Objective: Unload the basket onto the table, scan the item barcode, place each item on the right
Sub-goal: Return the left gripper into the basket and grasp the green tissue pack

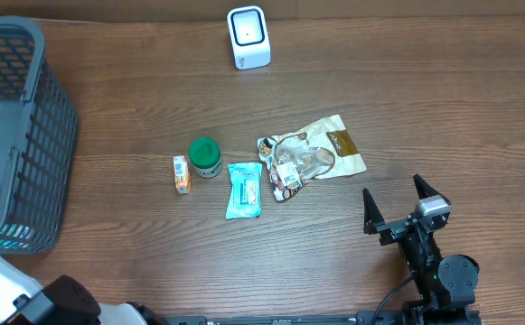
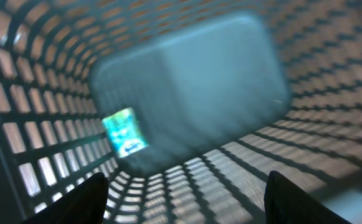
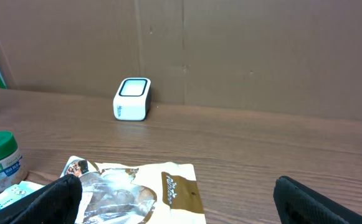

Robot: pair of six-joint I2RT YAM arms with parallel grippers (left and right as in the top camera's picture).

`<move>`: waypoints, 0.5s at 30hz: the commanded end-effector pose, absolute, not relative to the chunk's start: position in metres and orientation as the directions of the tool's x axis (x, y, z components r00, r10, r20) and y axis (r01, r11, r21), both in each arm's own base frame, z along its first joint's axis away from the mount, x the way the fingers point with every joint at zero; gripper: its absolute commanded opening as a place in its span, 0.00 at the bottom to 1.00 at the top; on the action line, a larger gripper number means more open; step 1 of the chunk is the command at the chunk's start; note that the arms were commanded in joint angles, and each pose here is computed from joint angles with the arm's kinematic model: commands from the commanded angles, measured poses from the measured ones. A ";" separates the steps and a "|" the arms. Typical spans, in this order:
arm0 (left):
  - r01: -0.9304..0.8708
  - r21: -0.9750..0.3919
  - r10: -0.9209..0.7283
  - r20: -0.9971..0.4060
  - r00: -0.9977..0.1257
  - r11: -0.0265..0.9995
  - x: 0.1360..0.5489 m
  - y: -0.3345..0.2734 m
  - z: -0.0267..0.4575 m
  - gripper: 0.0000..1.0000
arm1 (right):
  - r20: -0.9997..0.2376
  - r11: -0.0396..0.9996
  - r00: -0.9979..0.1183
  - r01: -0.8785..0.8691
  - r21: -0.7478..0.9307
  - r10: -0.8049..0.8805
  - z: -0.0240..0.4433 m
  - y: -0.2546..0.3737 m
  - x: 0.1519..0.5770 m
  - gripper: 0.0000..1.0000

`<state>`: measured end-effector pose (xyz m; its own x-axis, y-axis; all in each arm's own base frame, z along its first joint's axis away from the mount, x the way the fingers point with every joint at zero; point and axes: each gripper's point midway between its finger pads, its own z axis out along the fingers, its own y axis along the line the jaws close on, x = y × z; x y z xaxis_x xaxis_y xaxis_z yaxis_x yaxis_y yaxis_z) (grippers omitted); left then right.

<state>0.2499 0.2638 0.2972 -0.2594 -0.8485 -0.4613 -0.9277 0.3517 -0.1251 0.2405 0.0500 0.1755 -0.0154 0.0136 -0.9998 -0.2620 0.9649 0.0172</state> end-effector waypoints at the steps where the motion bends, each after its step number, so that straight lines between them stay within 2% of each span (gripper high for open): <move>1: -0.959 -0.092 -0.896 -0.390 -0.212 0.267 0.234 0.274 0.259 0.64 | -1.000 0.965 -0.010 -0.263 0.020 0.018 0.174 0.050 0.240 1.00; 6: -0.960 -0.047 -0.909 -0.339 -0.243 0.275 0.235 0.284 0.204 0.63 | -1.000 0.965 -0.010 -0.262 0.020 0.018 0.174 0.050 0.240 1.00; 15: -0.960 0.063 -0.924 -0.260 -0.280 0.274 0.237 0.300 0.148 0.61 | -1.000 0.965 -0.010 -0.262 0.020 0.018 0.174 0.050 0.240 1.00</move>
